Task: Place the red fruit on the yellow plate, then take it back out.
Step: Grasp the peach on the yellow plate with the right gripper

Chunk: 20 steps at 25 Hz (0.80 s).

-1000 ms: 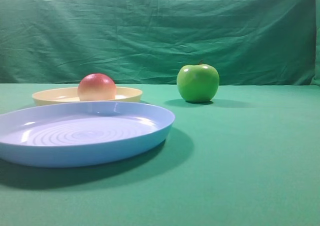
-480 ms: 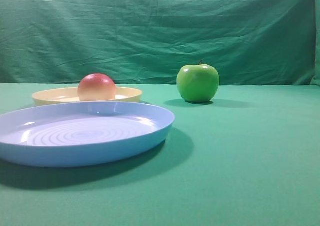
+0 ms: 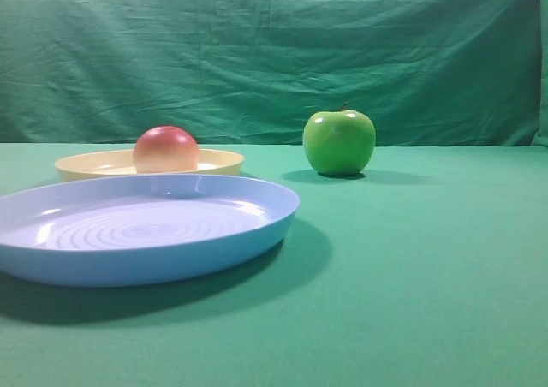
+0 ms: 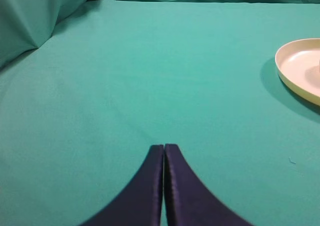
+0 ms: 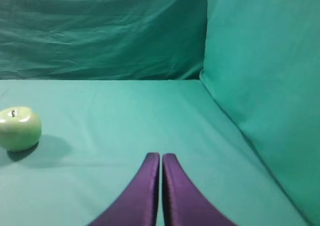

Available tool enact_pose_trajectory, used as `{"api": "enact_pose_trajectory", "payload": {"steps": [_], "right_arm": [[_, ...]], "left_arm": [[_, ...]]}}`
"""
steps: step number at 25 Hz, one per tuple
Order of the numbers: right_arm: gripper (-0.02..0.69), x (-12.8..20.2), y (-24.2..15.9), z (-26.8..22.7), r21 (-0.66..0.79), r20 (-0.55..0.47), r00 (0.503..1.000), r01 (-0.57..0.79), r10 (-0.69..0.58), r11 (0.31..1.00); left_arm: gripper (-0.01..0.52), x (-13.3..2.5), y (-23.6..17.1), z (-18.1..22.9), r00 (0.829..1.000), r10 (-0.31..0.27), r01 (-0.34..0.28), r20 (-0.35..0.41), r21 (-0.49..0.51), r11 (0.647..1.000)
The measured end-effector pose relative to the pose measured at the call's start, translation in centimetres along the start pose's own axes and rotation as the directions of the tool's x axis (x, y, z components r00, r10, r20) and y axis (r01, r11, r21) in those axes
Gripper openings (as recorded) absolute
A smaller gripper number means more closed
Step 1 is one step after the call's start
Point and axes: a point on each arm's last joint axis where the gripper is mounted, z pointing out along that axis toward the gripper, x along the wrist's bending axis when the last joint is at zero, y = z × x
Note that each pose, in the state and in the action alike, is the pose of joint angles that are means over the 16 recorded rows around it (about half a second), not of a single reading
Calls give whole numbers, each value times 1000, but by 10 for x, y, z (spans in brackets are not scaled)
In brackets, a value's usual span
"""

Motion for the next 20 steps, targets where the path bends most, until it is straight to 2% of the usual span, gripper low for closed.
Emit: {"api": "enact_pose_trajectory", "payload": {"steps": [9,20], "right_arm": [[0,3,-43,6,52,-1,999,-44,44,998],[0,3,-53,7,115,2,1000,-14,14,993]], "left_arm": [[0,0,0,0,1000,0,0,0,0,1000],[0,0,0,0,1000,0,0,0,0,1000]]}}
